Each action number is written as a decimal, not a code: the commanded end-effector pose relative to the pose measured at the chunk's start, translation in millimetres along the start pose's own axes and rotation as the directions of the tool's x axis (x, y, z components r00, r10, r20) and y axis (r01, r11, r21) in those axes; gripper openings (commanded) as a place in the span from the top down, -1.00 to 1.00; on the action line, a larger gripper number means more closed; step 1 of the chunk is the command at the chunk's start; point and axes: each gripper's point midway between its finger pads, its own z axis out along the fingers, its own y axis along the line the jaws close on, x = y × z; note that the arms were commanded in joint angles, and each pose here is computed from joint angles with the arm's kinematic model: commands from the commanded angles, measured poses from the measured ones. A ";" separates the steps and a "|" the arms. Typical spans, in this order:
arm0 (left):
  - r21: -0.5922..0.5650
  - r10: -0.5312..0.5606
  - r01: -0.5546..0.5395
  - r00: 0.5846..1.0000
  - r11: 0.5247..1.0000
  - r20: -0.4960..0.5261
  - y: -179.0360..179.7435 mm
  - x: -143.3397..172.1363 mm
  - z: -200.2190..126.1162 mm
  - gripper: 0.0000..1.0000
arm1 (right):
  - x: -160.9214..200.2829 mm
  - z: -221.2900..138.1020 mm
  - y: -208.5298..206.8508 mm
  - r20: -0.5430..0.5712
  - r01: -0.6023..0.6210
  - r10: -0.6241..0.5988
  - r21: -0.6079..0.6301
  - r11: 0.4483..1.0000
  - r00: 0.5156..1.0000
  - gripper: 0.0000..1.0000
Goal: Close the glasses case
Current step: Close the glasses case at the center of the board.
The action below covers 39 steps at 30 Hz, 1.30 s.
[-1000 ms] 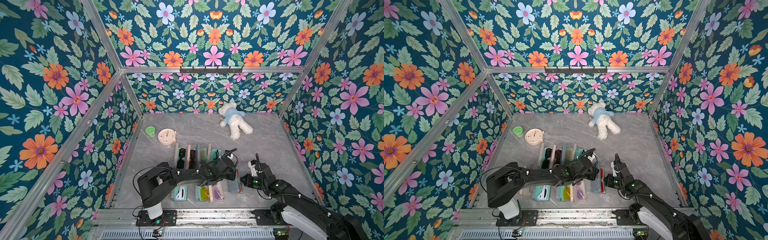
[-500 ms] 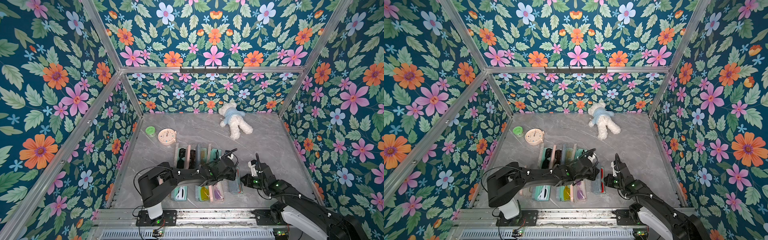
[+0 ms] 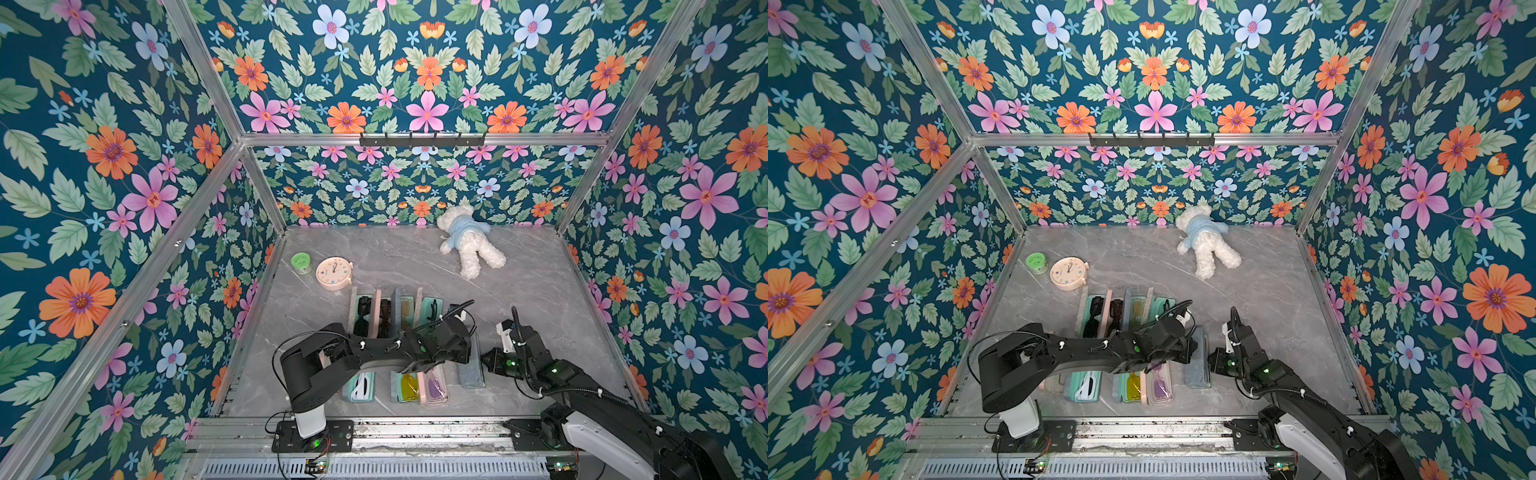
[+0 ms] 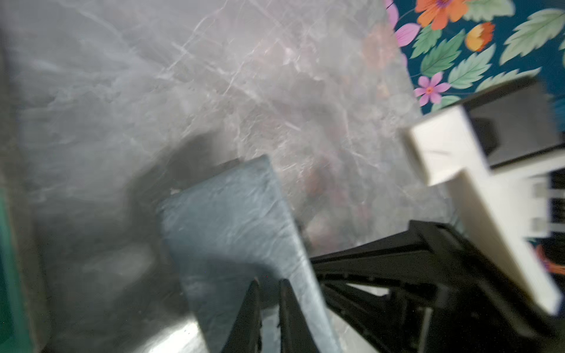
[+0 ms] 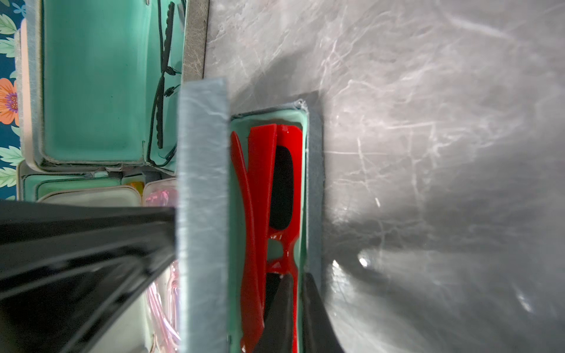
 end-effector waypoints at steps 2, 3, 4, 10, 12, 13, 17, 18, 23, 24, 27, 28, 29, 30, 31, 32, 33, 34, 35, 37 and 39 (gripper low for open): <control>-0.023 -0.014 0.013 0.999 1.000 -0.038 7.3 11.2 3.1 0.69 | -1.5 -1.7 -3.4 0.012 -0.014 0.013 0.022 1.000 1.000 0.77; -0.022 -0.017 0.016 0.999 1.000 -0.039 7.8 11.8 4.0 0.69 | -2.5 -3.5 -5.4 0.022 -0.020 0.019 0.033 0.999 1.000 0.78; -0.022 -0.019 0.018 0.999 1.000 -0.038 8.2 12.1 4.7 0.69 | -4.4 -6.2 -6.4 0.039 -0.023 0.021 0.039 0.999 0.999 0.78; -0.007 -0.023 0.022 0.999 1.000 -0.040 5.4 12.9 7.8 0.69 | -10.9 -17.6 -12.3 0.112 -0.042 0.035 0.062 0.997 0.993 0.66; 0.003 -0.023 0.023 0.999 1.000 -0.031 2.1 10.1 5.8 0.69 | -12.5 -19.3 -11.5 0.118 -0.042 0.034 0.062 0.997 0.992 0.62; 0.011 -0.022 0.022 1.000 1.000 -0.022 -0.6 7.4 3.9 0.69 | -13.8 -20.5 -10.1 0.121 -0.036 0.029 0.060 0.998 0.992 0.61; 0.038 -0.019 0.018 1.000 0.999 0.022 -11.9 -6.8 -7.7 0.66 | -18.3 -26.7 -1.2 0.140 -0.002 -0.002 0.029 1.000 0.990 0.56; 0.044 -0.016 0.015 0.999 0.999 0.034 -15.0 -10.8 -12.0 0.60 | -19.1 -28.5 1.8 0.147 0.008 -0.010 0.015 1.000 0.989 0.54; 0.029 0.006 -0.009 0.995 1.000 0.104 -18.6 -29.3 -40.3 0.02 | -21.5 -39.9 16.3 0.181 0.070 -0.060 -0.050 0.996 0.982 0.39; 0.014 0.015 -0.017 0.993 1.000 0.121 -16.4 -32.8 -47.9 -0.14 | -21.3 -42.1 19.4 0.185 0.083 -0.069 -0.066 0.994 0.980 0.33; -0.023 0.047 -0.043 0.982 0.999 0.181 -12.1 -46.1 -77.6 -0.41 | -17.7 -47.2 30.7 0.186 0.120 -0.095 -0.129 0.984 0.978 -0.05; -0.039 0.059 -0.052 0.977 0.998 0.204 -9.7 -50.1 -89.5 -0.46 | -16.3 -49.2 36.5 0.185 0.134 -0.104 -0.159 0.978 0.977 -0.18; -0.050 0.070 -0.060 0.972 0.997 0.225 -7.9 -54.0 -100.4 -0.51 | -15.3 -50.9 41.0 0.184 0.143 -0.109 -0.182 0.973 0.977 -0.29; -0.068 0.082 -0.068 0.966 0.995 0.246 -4.7 -57.4 -112.3 -0.54 | -14.1 -53.5 47.0 0.183 0.156 -0.118 -0.208 0.966 0.976 -0.38; -0.091 0.092 -0.070 0.959 0.993 0.267 0.1 -60.8 -125.1 -0.55 | -13.3 -56.2 52.2 0.181 0.167 -0.127 -0.226 0.960 0.975 -0.51; -0.109 0.099 -0.070 0.953 0.992 0.285 3.8 -63.8 -136.7 -0.58 | -12.6 -58.2 55.9 0.179 0.175 -0.135 -0.234 0.956 0.975 -0.58; -0.133 0.113 -0.076 0.947 0.988 0.300 8.2 -65.0 -148.9 -0.60 | -12.5 -60.6 59.7 0.179 0.184 -0.143 -0.236 0.954 0.973 -0.63; -0.165 0.127 -0.078 0.941 0.983 0.312 14.3 -66.0 -160.9 -0.62 | -12.5 -62.2 63.2 0.178 0.192 -0.152 -0.232 0.954 0.972 -0.64; -0.189 0.139 -0.079 0.936 0.979 0.325 19.0 -66.6 -170.8 -0.63 | -11.8 -62.7 65.7 0.172 0.197 -0.160 -0.223 0.955 0.972 -0.65; -0.243 0.161 -0.078 0.925 0.967 0.345 30.6 -65.4 -191.6 -0.65 | -8.3 -60.9 70.1 0.145 0.215 -0.190 -0.176 0.961 0.971 -0.66; -0.284 0.182 -0.079 0.917 0.956 0.356 40.9 -61.8 -207.5 -0.68 | -3.2 -55.4 69.5 0.101 0.242 -0.233 -0.087 0.966 0.967 -0.66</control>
